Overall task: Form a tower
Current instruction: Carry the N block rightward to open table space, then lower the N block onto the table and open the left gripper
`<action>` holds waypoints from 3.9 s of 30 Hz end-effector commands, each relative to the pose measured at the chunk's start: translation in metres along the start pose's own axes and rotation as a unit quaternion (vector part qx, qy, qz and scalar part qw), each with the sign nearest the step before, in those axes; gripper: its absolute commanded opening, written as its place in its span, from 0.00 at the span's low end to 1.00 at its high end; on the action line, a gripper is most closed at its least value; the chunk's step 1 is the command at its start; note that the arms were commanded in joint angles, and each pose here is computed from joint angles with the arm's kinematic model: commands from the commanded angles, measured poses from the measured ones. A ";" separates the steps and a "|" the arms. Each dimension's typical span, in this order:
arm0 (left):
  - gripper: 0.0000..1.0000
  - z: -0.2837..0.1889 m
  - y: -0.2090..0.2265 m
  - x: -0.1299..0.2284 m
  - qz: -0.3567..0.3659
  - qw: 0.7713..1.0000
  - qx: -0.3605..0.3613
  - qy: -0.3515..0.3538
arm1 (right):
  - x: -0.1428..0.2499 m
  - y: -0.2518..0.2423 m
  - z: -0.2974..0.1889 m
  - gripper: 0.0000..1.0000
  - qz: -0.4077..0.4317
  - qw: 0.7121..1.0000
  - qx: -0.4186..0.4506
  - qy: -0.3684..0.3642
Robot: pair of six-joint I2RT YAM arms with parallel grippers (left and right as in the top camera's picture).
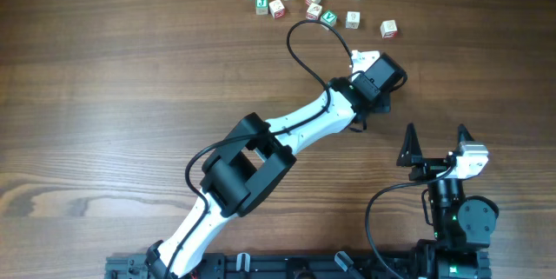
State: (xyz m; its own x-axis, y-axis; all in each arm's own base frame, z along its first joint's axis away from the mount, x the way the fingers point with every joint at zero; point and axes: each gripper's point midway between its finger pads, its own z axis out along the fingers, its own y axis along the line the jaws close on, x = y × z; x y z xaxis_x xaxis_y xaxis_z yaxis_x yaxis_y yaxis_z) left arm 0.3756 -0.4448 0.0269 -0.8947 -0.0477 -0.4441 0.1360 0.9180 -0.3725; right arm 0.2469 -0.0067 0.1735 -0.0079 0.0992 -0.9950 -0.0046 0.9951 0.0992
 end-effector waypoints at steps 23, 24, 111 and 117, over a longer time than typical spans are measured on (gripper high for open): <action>0.40 0.026 0.010 0.000 -0.011 1.000 -0.003 -0.015 | -0.002 -0.003 0.000 1.00 -0.009 1.000 0.007 -0.006; 0.40 0.026 0.010 0.000 -0.011 1.000 -0.003 -0.015 | -0.002 -0.003 0.000 1.00 -0.009 1.000 0.007 -0.006; 0.67 0.019 -0.029 -0.001 0.019 0.997 0.077 -0.012 | -0.002 -0.003 0.000 1.00 -0.009 1.000 0.007 -0.006; 0.74 -0.013 -0.039 -0.028 0.086 0.991 0.088 -0.046 | -0.002 -0.003 0.000 1.00 -0.009 1.000 0.007 -0.006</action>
State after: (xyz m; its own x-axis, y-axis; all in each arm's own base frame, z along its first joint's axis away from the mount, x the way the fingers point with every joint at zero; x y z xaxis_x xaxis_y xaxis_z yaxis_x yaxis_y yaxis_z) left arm 0.3839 -0.4764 0.0302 -0.8662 -0.0111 -0.4996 0.2537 0.8515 -0.4589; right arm 0.2469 -0.0067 0.1736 -0.0075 0.0992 -0.9950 -0.0046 0.9951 0.0992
